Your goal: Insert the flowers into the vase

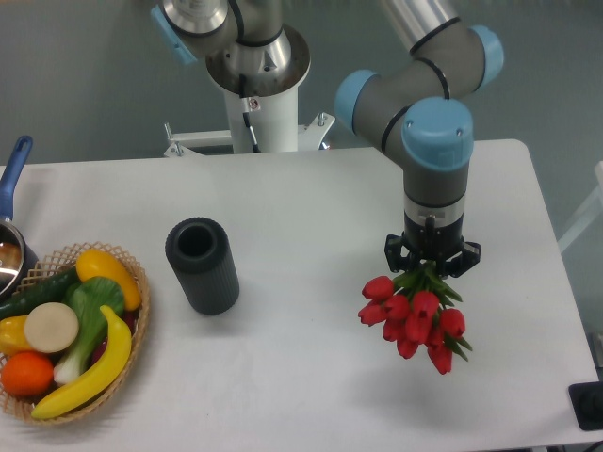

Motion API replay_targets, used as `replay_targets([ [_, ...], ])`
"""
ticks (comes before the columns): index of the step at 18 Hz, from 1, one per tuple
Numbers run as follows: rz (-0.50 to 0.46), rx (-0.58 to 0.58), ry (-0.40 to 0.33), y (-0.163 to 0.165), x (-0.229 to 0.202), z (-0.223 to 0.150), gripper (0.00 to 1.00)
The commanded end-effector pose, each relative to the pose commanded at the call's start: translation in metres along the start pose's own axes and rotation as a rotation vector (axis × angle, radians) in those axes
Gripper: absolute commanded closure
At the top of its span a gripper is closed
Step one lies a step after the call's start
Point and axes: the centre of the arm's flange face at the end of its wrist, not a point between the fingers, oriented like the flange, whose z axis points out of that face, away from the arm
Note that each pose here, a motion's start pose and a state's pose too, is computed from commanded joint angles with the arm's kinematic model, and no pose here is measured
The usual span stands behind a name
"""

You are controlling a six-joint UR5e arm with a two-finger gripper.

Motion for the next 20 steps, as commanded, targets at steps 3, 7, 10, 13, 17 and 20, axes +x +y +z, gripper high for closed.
replay_targets([
  [3, 0.02, 0.112, 0.016, -0.016, 0.009, -0.022, 1.0],
  [7, 0.045, 0.288, 0.115, -0.043, 0.021, -0.052, 1.0],
  [10, -0.036, 0.497, 0.322, -0.064, 0.03, -0.075, 1.0],
  [13, -0.032, 0.569, 0.382, -0.071, 0.032, -0.087, 1.0],
  [17, 0.015, 0.773, 0.54, -0.074, 0.048, -0.1, 0.93],
  [20, 0.011, 0.839, 0.612, -0.056, 0.061, -0.118, 0.93],
])
